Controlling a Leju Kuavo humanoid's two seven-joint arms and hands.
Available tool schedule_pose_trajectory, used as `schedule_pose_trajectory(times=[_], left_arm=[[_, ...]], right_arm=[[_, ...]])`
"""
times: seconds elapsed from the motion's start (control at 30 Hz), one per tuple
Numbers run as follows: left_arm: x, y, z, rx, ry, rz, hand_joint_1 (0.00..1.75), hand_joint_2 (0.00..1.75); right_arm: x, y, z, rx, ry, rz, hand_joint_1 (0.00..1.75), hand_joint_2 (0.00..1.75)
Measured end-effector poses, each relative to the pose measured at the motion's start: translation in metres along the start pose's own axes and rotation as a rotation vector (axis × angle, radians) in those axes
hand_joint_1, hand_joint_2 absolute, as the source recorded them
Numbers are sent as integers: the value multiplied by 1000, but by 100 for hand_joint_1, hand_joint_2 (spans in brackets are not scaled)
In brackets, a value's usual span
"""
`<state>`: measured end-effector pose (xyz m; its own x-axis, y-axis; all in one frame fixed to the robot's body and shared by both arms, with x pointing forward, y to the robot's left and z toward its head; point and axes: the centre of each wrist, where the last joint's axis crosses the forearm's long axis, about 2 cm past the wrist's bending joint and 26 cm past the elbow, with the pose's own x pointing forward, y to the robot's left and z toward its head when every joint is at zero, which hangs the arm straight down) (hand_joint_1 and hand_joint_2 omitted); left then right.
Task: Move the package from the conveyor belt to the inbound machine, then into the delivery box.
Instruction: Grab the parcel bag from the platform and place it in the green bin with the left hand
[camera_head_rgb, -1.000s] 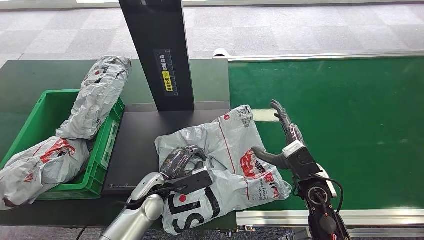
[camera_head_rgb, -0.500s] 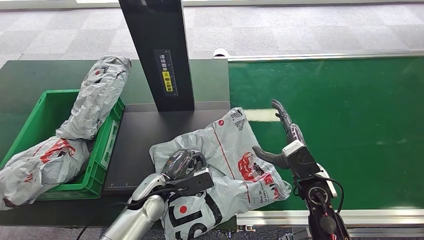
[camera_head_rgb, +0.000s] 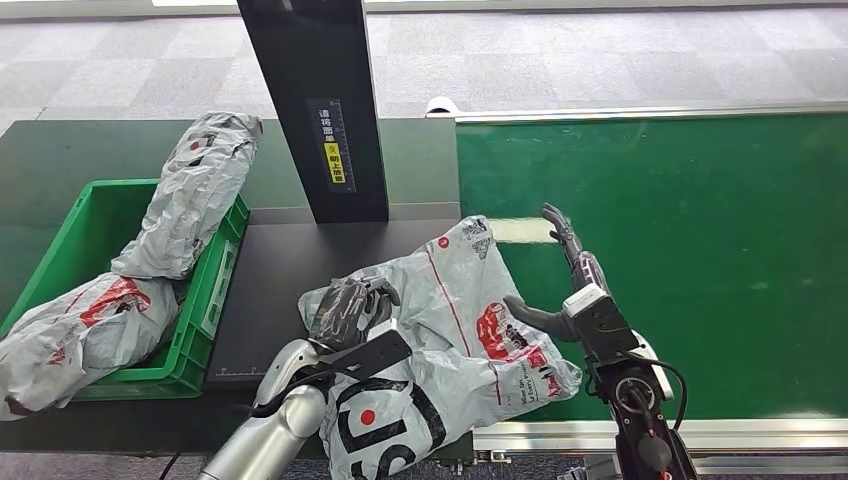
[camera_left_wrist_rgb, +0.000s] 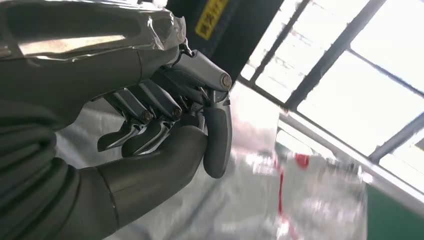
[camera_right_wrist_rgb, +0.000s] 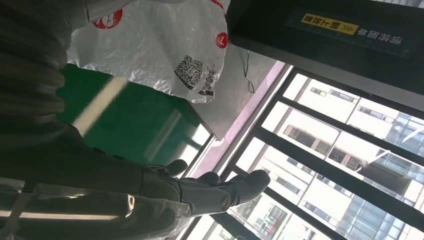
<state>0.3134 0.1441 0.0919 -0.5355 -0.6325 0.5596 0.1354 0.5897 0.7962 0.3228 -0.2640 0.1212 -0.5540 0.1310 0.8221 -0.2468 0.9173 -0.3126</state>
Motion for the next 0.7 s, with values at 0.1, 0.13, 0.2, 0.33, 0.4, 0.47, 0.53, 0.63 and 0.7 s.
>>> schedule_pose_trajectory(times=[0.1, 0.13, 0.2, 0.33, 0.4, 0.47, 0.53, 0.63, 0.7], left_arm=[[4, 9, -1, 176, 2, 53, 175, 0], [5, 11, 0, 223, -2, 66, 175, 0], [7, 15, -1, 304, -10, 96, 175, 0], [12, 19, -2, 432, -15, 172, 175, 0], [13, 20, -3, 490, -16, 200, 175, 0], [15, 20, -3, 539, -15, 218, 175, 0], [15, 20, -4, 570, -14, 227, 113, 0], [18, 18, -5, 549, -23, 246, 0, 0], [20, 15, -6, 485, -35, 270, 0, 0]], right_arm=[[-1, 1, 2, -2, 6, -6, 0, 175], [-1, 1, 3, -3, 7, -8, 0, 175], [-1, 1, 3, -8, 6, -12, 0, 175], [-1, 0, 3, -25, 5, -16, 0, 175], [-1, -1, 4, -34, 6, -15, 0, 175], [-2, -2, 6, -41, 8, -14, 0, 175], [-2, -2, 7, -46, 12, -13, 0, 175], [-3, -3, 9, -50, 14, -10, 0, 175], [-3, -4, 9, -51, 14, -9, 0, 175]])
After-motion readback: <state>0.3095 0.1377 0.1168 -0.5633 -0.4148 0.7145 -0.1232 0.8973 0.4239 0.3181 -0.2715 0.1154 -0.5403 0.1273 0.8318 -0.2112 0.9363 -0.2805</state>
